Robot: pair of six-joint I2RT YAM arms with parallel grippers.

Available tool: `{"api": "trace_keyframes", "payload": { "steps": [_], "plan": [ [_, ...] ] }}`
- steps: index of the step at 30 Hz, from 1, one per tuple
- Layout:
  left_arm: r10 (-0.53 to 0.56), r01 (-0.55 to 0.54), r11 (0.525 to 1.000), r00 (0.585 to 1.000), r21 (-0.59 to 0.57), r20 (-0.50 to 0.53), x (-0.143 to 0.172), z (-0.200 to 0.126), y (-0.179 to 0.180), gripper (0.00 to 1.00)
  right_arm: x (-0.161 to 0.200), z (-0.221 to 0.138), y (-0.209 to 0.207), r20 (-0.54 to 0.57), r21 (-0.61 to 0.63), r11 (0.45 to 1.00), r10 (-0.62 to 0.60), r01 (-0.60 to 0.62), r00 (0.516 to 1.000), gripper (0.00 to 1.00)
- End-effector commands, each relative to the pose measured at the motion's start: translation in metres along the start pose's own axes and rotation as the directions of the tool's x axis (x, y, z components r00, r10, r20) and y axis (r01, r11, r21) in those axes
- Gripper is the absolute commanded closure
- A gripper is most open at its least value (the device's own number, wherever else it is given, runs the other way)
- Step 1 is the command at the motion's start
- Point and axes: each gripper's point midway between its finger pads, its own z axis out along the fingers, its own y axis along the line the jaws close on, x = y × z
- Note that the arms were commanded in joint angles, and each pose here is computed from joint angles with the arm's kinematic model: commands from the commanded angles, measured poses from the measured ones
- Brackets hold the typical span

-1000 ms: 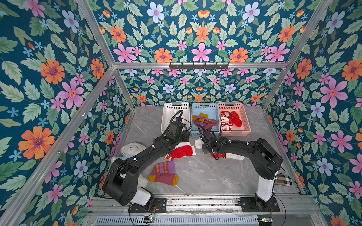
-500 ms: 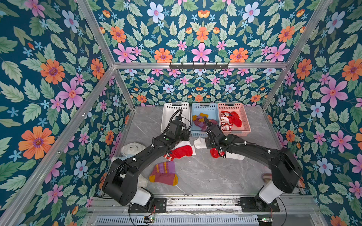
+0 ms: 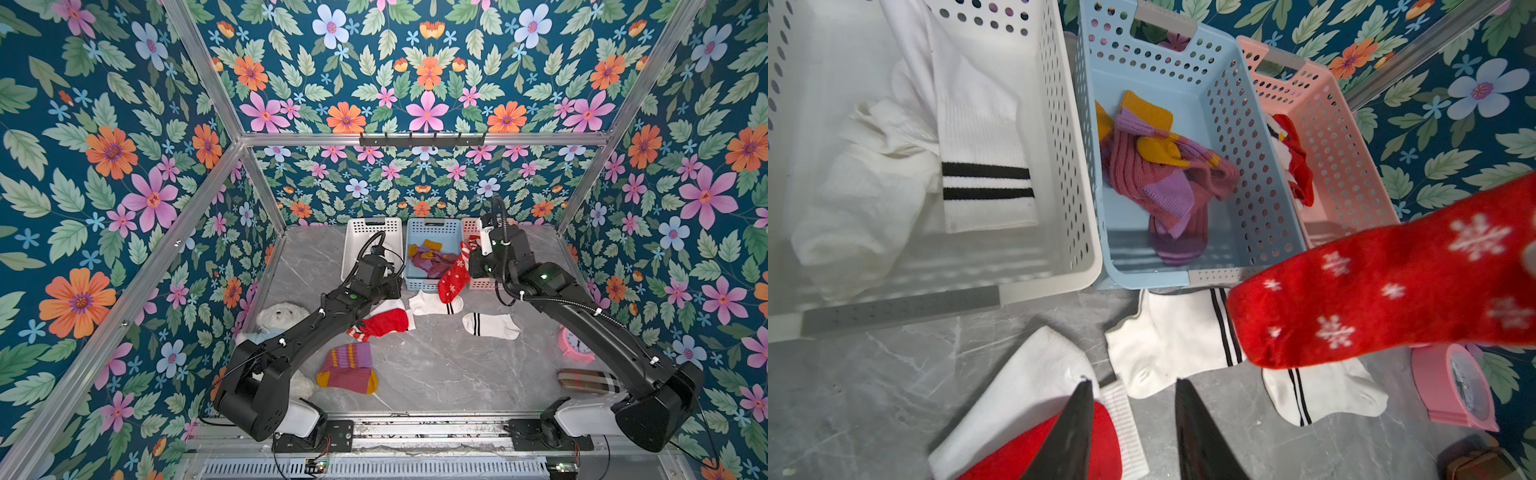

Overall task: Sort the socks into the basket by color
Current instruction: Place the sock in the bin.

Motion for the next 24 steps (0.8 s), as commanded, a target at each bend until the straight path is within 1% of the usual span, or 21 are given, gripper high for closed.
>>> {"api": "trace_keyframes", "payload": {
  "steps": [1,6,10,14,20,24],
  "plan": [
    [0.007,-0.007,1.000,1.000,0.016,0.026,-0.005,-0.002,-0.003,0.64,-0.015,-0.002,-0.006,0.011,-0.029,0.999,-0.023,0.024,1.000,1.00],
    [-0.002,0.002,1.000,1.000,0.012,0.031,-0.002,-0.007,0.000,0.64,-0.040,0.005,-0.025,0.037,-0.018,1.000,-0.005,0.006,0.999,1.00],
    [-0.004,0.004,1.000,0.999,-0.004,0.038,-0.002,-0.012,0.003,0.63,-0.048,0.013,-0.040,0.030,-0.025,0.999,0.020,-0.020,0.999,1.00],
    [-0.007,0.008,1.000,0.999,-0.014,0.045,-0.002,-0.015,0.005,0.63,-0.047,0.025,-0.054,0.012,-0.024,0.999,0.040,-0.039,0.999,1.00],
    [-0.016,0.017,1.000,0.999,-0.022,0.048,0.000,-0.018,0.008,0.63,-0.038,0.047,-0.068,-0.028,-0.065,0.993,0.101,-0.103,0.994,1.00],
    [-0.022,0.023,0.999,0.999,-0.026,0.046,0.001,-0.018,0.009,0.63,-0.031,0.063,-0.083,-0.053,-0.055,0.988,0.138,-0.141,0.989,1.00]
  ]
}}
